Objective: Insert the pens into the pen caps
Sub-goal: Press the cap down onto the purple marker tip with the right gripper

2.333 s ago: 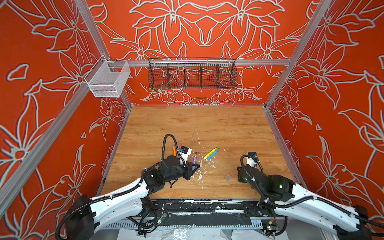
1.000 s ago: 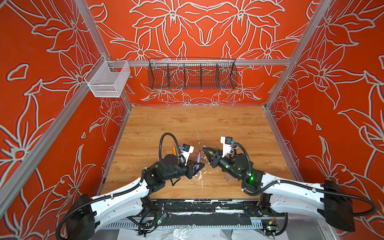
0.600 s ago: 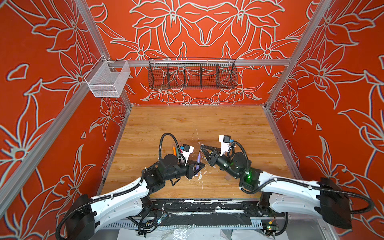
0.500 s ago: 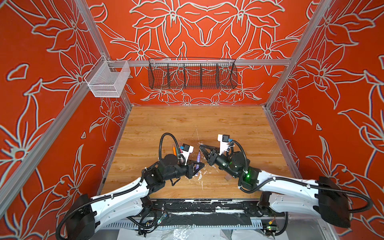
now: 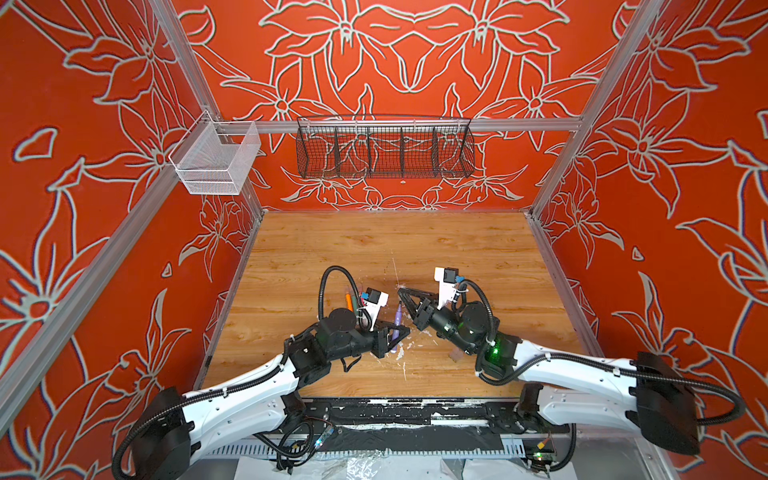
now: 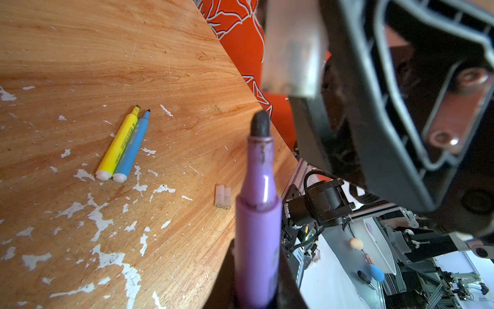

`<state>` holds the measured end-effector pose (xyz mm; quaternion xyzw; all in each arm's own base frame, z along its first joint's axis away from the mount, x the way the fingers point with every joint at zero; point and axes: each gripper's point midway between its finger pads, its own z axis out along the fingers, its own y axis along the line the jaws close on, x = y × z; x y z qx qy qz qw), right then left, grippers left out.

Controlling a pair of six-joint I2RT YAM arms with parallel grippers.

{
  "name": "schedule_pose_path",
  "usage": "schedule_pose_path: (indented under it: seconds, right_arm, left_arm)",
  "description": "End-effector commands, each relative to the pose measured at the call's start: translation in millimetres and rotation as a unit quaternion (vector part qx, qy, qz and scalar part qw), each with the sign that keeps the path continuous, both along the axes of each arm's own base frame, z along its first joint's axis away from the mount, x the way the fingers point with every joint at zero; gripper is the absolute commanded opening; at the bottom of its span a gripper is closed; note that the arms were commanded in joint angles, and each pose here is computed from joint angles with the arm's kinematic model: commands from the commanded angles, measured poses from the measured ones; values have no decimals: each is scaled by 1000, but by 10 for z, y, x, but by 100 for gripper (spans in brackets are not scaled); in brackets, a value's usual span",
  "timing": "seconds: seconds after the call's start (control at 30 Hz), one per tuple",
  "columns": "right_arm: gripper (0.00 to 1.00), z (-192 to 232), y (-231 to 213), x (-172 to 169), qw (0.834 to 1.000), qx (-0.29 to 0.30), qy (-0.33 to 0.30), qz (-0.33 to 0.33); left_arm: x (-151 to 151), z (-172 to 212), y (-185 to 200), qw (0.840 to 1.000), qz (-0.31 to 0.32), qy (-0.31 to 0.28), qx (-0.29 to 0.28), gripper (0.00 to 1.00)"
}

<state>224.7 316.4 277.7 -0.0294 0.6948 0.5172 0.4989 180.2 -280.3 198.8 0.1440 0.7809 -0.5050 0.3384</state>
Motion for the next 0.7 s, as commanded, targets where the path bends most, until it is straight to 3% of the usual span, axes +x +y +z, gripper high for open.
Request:
schedule_pose_path:
  seconds: [0.0, 0.67]
  right_arm:
    - [0, 23, 8, 12, 1000, 3, -7, -4]
    - [0, -275, 127, -147, 998, 18, 46, 49]
  left_arm:
    - [19, 165, -33, 1000, -4, -20, -17, 0]
    - [107, 193, -18, 999, 17, -30, -10, 0]
